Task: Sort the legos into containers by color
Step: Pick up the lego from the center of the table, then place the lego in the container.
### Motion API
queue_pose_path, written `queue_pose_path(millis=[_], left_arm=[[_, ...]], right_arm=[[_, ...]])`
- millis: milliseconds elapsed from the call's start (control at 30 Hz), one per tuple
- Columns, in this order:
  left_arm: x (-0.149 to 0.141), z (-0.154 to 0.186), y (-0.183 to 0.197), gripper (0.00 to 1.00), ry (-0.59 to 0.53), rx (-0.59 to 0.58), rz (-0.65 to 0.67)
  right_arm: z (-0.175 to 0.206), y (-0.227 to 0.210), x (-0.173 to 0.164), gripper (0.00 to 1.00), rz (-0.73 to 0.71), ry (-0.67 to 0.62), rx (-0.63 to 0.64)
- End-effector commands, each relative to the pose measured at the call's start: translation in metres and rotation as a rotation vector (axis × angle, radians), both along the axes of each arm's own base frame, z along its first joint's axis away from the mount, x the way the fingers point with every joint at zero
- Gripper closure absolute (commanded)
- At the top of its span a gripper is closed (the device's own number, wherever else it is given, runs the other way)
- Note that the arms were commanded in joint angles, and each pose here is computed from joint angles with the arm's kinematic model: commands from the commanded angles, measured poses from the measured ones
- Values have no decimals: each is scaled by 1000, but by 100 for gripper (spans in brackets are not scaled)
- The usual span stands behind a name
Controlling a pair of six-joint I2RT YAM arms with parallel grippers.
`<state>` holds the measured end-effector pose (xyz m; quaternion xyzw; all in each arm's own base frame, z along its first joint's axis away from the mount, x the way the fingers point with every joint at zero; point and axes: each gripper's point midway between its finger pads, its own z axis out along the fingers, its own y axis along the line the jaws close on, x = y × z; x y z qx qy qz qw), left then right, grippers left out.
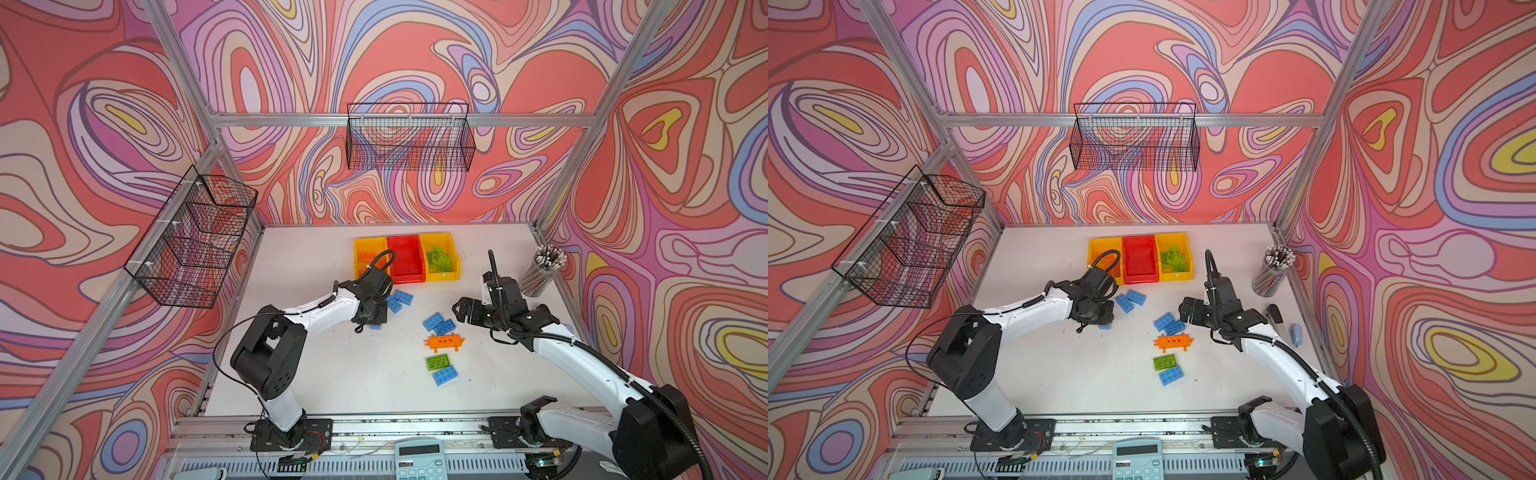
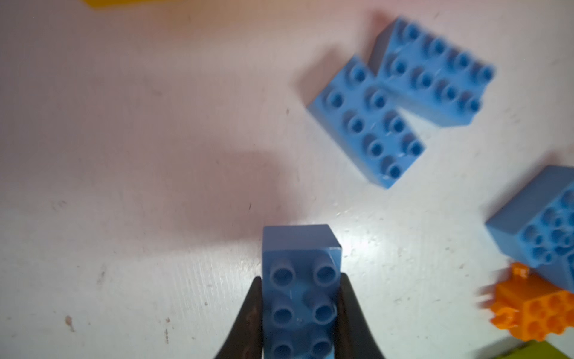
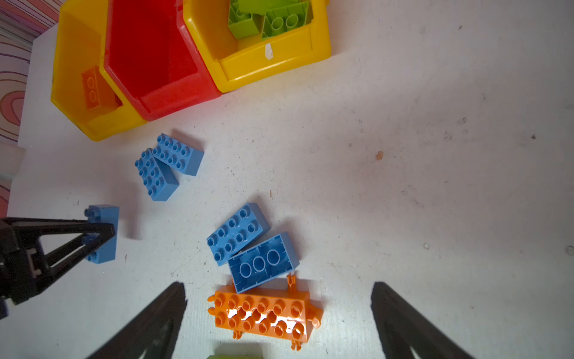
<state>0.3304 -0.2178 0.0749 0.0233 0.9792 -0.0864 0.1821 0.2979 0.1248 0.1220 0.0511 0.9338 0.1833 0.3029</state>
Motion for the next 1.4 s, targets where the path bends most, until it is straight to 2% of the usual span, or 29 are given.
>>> queue_pose_path(millis=[0, 200, 433, 733, 1000, 1033, 1133, 1167, 1367], left_arm=[[31, 31, -9, 86, -67, 22, -10], [95, 67, -53, 85, -146, -25, -45], [154, 58, -70, 82, -158, -42, -19], [181, 41, -74, 75, -161, -69, 10], [182, 29, -78, 71, -134, -103, 16], [181, 28, -78, 65, -130, -102, 18], [181, 30, -80, 32, -126, -114, 18], [180, 31, -80, 26, -125, -119, 15], [165, 62, -78, 20, -167, -169, 13]], right_arm=[[18, 1, 9, 2, -4, -52, 11], [18, 1, 10, 2, -3, -49, 9], [20, -4, 6, 2, -18, -52, -8], [26, -11, 3, 2, -54, -68, -11], [26, -14, 4, 2, -64, -62, -29], [27, -14, 4, 2, -63, -63, -27], [29, -13, 4, 2, -63, -66, -22], [29, -13, 4, 2, -63, -67, -22], [32, -14, 3, 2, -66, -74, -23]])
